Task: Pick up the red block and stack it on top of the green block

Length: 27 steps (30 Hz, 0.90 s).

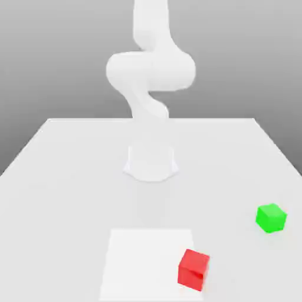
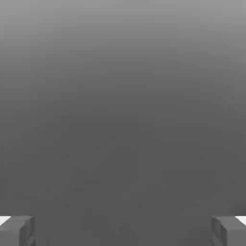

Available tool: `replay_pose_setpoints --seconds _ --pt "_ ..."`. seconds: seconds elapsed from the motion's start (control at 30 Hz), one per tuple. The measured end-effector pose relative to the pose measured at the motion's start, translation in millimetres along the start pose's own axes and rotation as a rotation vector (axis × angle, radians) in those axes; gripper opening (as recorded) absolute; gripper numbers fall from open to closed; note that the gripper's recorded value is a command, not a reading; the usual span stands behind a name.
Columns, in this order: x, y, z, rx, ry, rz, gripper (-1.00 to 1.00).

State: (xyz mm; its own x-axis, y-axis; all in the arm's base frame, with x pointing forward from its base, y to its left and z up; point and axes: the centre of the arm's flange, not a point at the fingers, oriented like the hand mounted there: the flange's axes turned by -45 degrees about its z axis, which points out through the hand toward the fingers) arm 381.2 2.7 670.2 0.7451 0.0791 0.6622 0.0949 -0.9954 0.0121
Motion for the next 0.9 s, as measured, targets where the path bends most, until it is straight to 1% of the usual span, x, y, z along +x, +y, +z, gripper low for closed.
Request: replay_pose_setpoints --seconds 0.23,0.47,0.67,0.77,0.83,0.9 --pt "-30.4 -20.5 148.3 0.146 -0.201 -0.269 0.00" --pt "-100.1 -53.8 271.9 0.263 -0.384 -0.544 0.00" --pt "-182.1 -81.6 351.2 0.345 -0.535 -0.803 0.00" --pt "-226.2 -82.7 381.1 0.372 -0.613 -0.924 0.00" --pt "-248.5 -83.3 399.0 0.381 -0.640 -0.973 0.00" --pt "-265.5 -83.7 417.3 0.383 -0.646 -0.986 0.00"
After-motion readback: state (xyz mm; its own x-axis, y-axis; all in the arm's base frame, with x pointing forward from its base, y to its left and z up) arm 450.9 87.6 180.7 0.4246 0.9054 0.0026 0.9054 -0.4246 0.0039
